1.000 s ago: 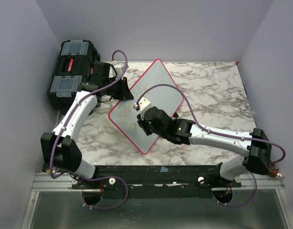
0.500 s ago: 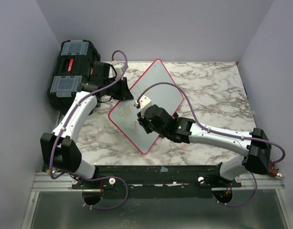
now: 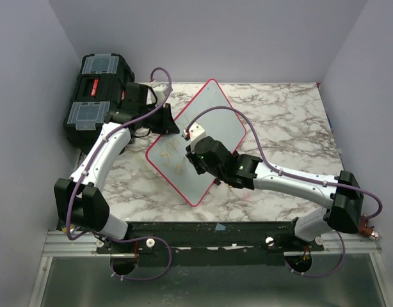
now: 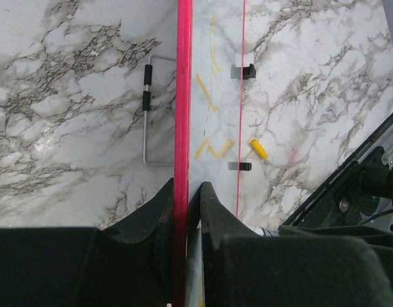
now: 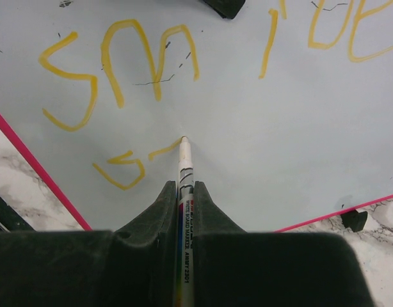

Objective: Write a sentence on the whiteboard

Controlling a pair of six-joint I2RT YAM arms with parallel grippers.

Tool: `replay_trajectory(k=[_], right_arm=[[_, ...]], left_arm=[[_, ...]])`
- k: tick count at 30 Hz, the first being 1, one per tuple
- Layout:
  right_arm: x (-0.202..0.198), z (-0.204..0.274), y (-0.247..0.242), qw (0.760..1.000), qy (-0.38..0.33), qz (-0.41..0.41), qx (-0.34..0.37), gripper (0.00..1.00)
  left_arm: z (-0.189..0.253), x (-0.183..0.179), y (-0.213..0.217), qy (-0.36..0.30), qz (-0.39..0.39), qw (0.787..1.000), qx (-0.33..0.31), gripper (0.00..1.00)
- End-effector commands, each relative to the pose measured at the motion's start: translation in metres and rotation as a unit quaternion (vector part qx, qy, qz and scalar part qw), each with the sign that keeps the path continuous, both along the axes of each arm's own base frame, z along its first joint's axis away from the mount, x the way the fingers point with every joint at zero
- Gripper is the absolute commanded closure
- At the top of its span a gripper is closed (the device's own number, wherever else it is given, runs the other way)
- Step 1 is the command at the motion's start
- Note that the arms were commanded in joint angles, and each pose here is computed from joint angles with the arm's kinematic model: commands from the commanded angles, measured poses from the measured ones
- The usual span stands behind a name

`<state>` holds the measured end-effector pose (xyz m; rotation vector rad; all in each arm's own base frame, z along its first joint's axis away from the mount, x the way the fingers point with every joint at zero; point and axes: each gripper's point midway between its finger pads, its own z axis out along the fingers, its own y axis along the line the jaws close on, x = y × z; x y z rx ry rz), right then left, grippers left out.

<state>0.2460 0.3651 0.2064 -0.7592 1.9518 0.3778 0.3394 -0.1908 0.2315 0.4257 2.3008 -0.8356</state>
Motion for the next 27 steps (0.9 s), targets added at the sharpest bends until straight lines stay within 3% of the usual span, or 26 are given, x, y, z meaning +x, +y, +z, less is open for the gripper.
replay_trajectory(k=[1,9,27], right_arm=[[0.009,0.007,-0.002,1.0,-0.01,-0.015,-0.008,0.99],[-0.001,0.036,-0.003,0.999,-0.015,0.005,0.035,0.99],[-0.002,0.023,0.023,0.999,-0.002,0.044,0.029,0.99]], left_arm=[[-0.016,0.005,0.01,-0.018,0.003,0.998,0.062,1.0],[-0.015,0.007,0.01,-0.018,0.004,0.998,0.065,1.0],[-0.015,0.007,0.009,-0.016,0.002,0.998,0.063,1.0]])
